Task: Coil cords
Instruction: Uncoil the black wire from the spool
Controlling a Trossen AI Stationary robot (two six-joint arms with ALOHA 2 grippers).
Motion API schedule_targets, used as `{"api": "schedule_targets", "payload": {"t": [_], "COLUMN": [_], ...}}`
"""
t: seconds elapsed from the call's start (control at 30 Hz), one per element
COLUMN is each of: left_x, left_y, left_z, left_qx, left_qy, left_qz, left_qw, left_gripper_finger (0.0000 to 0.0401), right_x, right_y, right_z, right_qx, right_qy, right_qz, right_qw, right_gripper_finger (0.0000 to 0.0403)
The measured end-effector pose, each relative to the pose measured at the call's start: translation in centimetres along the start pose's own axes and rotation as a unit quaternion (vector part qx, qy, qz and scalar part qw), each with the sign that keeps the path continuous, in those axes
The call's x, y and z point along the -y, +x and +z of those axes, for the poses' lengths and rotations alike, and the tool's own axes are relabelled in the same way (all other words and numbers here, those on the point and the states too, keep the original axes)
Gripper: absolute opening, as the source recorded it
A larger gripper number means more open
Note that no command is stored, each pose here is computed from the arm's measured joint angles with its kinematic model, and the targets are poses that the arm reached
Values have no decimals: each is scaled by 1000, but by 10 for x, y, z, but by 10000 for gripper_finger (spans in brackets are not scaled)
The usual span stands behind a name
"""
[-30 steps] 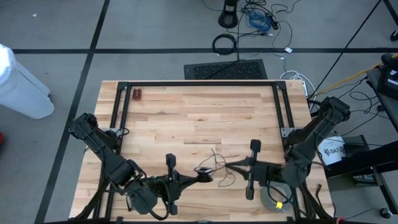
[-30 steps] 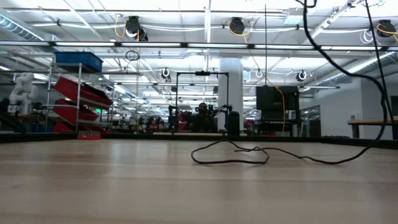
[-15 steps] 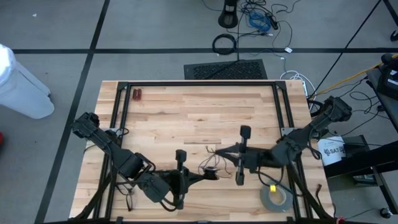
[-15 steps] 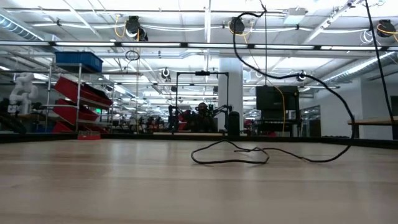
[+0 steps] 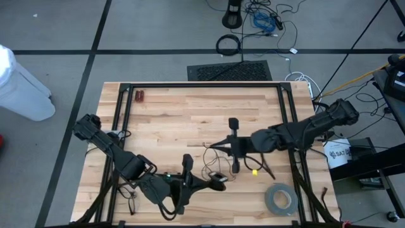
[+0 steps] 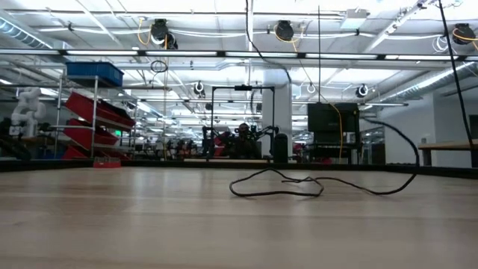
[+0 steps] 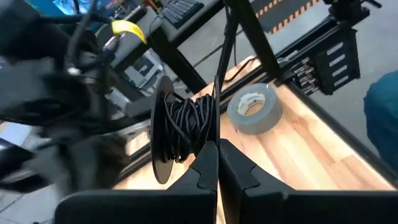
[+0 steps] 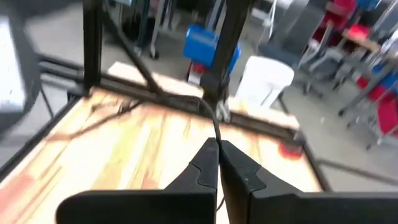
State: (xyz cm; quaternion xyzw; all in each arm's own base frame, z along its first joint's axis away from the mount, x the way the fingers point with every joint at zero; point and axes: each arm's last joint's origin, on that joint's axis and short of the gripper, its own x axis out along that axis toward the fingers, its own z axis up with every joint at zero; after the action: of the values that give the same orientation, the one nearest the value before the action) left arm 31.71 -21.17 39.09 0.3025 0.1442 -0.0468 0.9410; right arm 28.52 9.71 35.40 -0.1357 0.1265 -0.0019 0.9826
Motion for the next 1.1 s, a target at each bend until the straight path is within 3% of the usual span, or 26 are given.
{"api": "schedule_targets", "payload": {"t": [0.33, 0.63, 0.87, 1.1], "left_x": [-35, -79, -86, -80], "left_y": [-52, -89, -94, -90], "left_z": [-4, -23, -39, -48], "left_qx": [-34, -80, -139, -182], "left_qy": [5, -32, -67, -149], "left_qz": [8, 31, 35, 41], "left_qw": [999, 996, 987, 971], "left_gripper_finger": [0, 0, 0, 0], "right_x": [-8, -14, -38, -69], "right_y": [-6, -10, -25, -34], "right_z": [-29, -30, -37, -67], "right_qx": [-146, -156, -202, -208], "right_qy": [46, 81, 97, 117], "right_qz": [18, 21, 47, -7], "right_qw": [988, 984, 973, 971], "right_gripper_finger": [0, 0, 38, 72]}}
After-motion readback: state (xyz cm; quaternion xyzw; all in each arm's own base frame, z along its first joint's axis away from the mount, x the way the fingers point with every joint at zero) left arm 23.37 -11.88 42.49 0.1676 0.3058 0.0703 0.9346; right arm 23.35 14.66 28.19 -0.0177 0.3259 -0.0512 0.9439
